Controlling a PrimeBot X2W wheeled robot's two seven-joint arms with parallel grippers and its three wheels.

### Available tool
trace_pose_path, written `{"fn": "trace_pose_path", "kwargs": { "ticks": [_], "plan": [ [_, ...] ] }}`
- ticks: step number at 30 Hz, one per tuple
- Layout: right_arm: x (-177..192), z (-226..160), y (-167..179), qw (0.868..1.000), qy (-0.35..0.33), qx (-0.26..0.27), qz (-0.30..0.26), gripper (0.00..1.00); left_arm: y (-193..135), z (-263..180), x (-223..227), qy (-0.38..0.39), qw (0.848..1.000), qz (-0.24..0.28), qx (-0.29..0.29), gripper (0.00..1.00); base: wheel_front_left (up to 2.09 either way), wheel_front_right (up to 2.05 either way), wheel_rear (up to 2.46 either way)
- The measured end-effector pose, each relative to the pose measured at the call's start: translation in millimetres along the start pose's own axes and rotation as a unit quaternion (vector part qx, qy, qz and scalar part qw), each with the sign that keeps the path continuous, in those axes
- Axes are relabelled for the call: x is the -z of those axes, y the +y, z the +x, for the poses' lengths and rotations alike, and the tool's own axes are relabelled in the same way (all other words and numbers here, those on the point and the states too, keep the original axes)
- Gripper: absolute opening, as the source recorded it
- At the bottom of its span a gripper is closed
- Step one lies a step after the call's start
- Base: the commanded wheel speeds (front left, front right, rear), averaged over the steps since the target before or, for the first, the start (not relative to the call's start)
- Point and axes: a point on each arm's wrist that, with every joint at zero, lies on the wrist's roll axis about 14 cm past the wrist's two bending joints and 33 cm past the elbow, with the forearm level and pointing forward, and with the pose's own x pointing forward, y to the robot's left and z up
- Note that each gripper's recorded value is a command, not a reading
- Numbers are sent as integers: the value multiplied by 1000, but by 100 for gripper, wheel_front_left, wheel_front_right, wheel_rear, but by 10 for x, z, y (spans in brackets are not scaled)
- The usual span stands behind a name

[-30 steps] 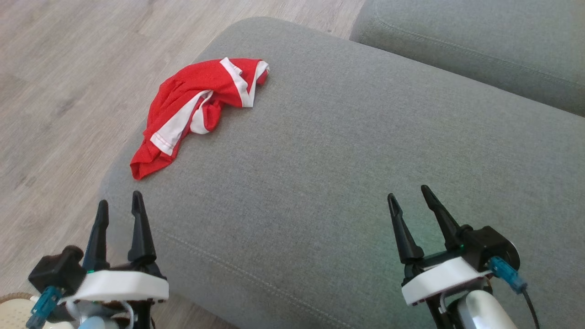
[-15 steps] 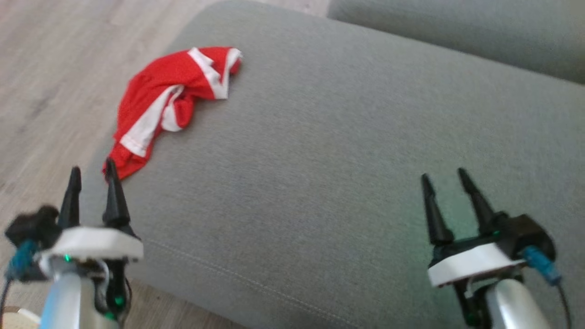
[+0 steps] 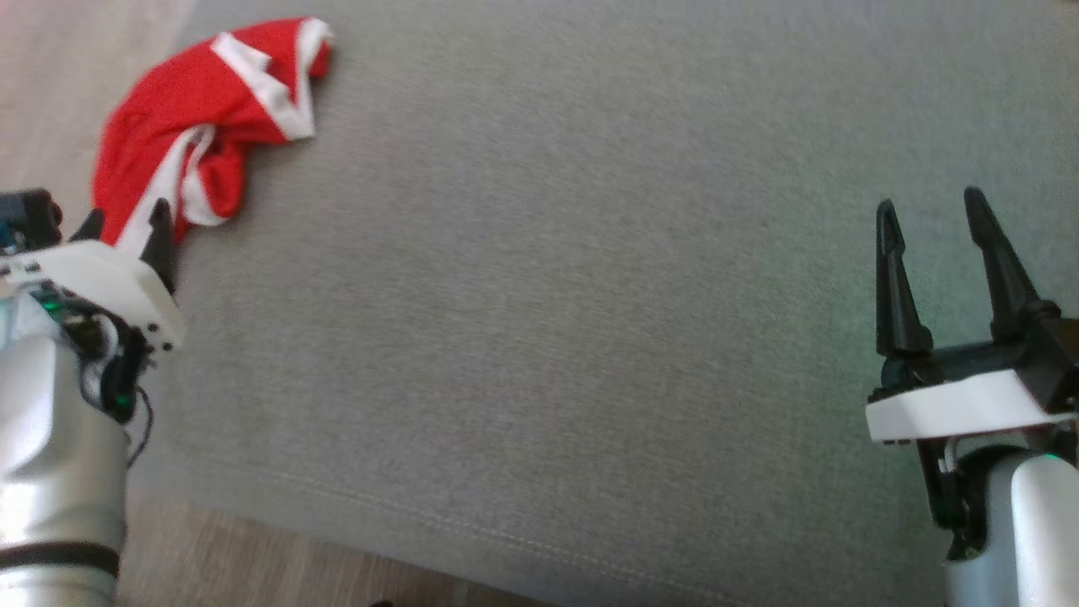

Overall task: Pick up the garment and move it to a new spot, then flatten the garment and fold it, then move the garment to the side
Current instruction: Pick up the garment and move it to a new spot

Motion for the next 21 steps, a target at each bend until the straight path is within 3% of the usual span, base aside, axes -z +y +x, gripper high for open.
{"fn": "trace_pose_path", "kwargs": {
  "ticks": [6,11,12,13,14,21],
  "plan": [
    [73,-17,-151,1000,12,17,0,100,18,312,347,108,994,30,-16,100,0,0,0],
    [155,-74,-286,999,23,36,-1,100,141,419,474,138,988,52,-42,100,0,0,0],
    [171,-90,-315,999,26,40,-2,100,139,439,504,145,987,54,-43,71,0,0,0],
    [184,-104,-344,999,28,44,-2,100,120,459,531,150,986,55,-41,24,0,0,0],
    [195,-117,-371,998,30,48,-3,100,98,477,557,153,986,55,-40,0,0,0,0],
    [180,-137,-487,998,27,64,-7,100,13,549,558,141,988,45,-31,0,0,0,0]
  ]
}}
